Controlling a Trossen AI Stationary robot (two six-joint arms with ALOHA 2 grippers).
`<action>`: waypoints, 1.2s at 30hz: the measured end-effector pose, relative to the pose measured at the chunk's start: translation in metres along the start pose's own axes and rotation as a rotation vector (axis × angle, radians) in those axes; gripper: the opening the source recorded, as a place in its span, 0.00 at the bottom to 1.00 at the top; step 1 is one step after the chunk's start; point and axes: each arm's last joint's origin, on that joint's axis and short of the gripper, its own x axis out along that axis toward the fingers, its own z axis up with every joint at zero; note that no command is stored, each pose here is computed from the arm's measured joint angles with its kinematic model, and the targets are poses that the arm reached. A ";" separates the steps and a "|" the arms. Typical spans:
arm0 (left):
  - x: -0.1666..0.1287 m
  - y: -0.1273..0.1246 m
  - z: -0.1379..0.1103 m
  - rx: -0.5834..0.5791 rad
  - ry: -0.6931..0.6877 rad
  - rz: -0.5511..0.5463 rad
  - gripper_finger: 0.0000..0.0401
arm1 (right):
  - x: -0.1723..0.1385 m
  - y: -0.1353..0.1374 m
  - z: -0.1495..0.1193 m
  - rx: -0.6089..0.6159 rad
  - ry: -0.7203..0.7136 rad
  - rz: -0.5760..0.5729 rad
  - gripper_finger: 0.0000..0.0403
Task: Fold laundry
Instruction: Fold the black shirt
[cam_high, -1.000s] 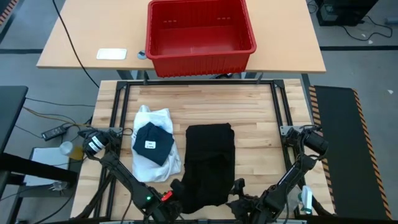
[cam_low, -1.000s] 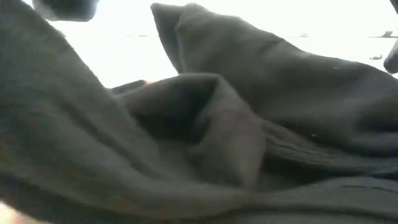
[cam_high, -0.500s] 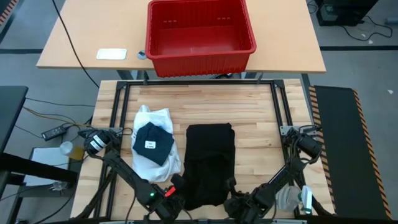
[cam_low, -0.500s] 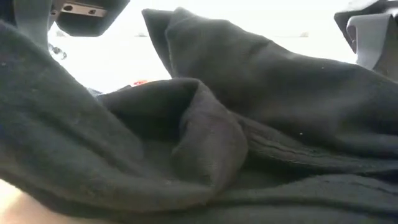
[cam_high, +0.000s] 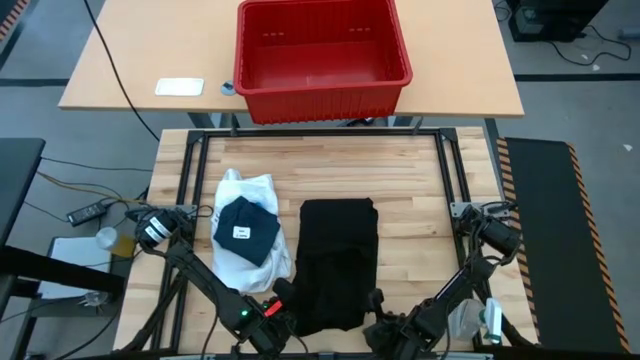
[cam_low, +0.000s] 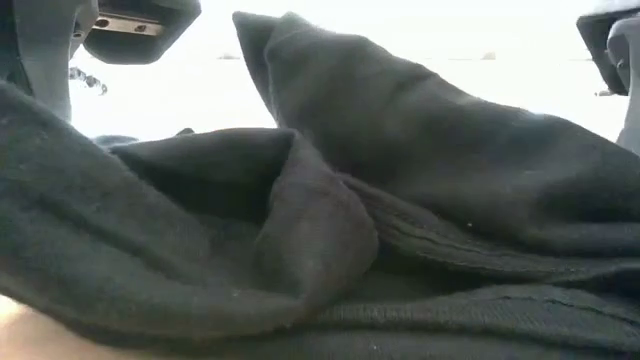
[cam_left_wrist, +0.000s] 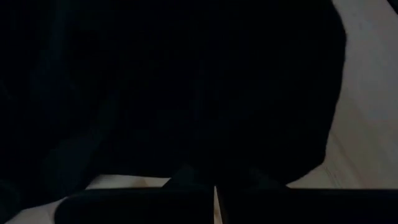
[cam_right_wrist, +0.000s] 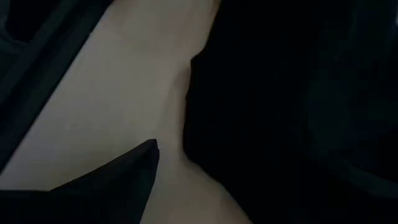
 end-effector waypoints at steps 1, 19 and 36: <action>0.000 0.000 0.000 -0.001 -0.002 -0.001 0.00 | 0.000 -0.001 0.000 -0.001 0.000 0.000 0.86; 0.000 0.000 0.002 -0.041 -0.021 -0.004 0.00 | 0.014 -0.010 0.004 0.008 0.035 0.075 0.36; -0.047 0.019 0.013 -0.107 -0.193 0.054 0.00 | -0.030 -0.021 0.030 0.190 -0.066 0.188 0.07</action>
